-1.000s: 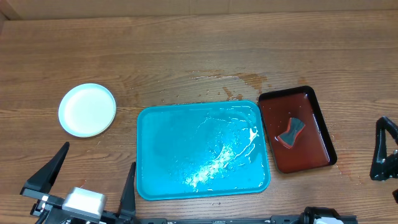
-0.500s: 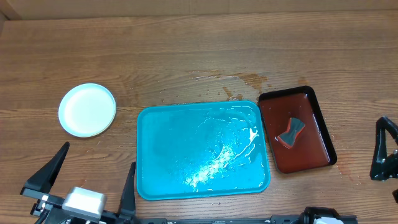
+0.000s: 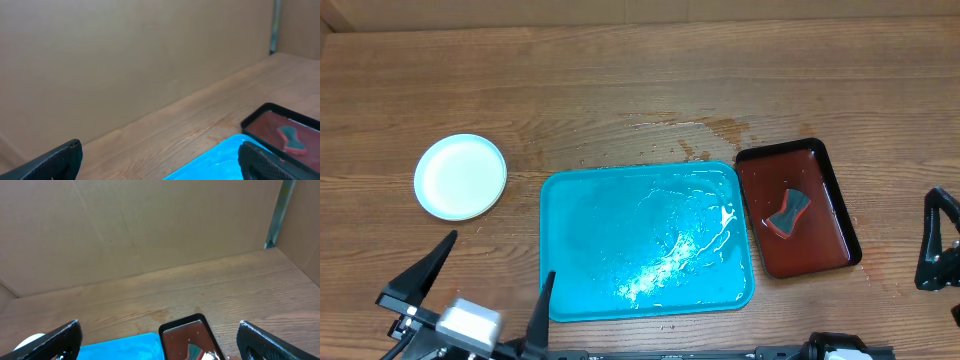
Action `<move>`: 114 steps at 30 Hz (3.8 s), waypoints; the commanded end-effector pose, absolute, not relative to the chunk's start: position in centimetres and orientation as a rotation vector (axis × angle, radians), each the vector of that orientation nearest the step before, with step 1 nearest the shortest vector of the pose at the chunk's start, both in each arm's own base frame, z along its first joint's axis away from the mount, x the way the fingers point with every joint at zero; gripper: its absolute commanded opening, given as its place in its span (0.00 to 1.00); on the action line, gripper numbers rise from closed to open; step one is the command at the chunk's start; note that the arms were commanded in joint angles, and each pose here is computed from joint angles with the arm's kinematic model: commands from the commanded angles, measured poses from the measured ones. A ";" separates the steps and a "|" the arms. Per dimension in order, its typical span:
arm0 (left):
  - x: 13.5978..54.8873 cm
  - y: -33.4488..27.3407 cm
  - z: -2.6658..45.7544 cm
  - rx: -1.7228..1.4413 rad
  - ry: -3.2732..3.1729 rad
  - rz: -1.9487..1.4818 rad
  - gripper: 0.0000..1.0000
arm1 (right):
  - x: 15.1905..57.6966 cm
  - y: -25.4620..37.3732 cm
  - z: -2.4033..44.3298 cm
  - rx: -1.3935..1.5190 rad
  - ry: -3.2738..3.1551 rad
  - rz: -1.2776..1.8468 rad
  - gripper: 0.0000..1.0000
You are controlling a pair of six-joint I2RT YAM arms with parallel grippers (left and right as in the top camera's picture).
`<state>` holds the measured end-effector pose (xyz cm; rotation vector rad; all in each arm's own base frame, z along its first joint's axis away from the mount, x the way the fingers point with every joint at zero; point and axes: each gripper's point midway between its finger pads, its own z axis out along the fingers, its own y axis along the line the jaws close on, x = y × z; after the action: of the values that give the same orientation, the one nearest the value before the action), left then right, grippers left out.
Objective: Clean dirty plates on tray and stack at the side
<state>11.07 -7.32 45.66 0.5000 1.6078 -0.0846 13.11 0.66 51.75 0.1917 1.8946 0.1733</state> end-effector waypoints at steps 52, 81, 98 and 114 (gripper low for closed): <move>15.9 -4.8 42.5 0.185 1.016 -0.298 1.00 | 13.4 0.5 51.6 0.199 1.901 0.171 1.00; 22.6 -1.2 27.3 -0.178 1.334 -0.319 1.00 | 13.4 0.5 51.6 0.199 1.901 0.171 1.00; 24.0 -1.2 22.9 -0.149 1.345 -0.265 1.00 | 13.4 0.5 51.6 0.199 1.901 0.171 1.00; 24.5 -2.5 15.7 -0.018 1.647 -0.204 1.00 | 13.4 0.5 51.6 0.199 1.901 0.171 1.00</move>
<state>24.55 -2.16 15.67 -0.0704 1.6524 -0.2262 13.12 0.67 51.72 0.1923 1.8961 0.1741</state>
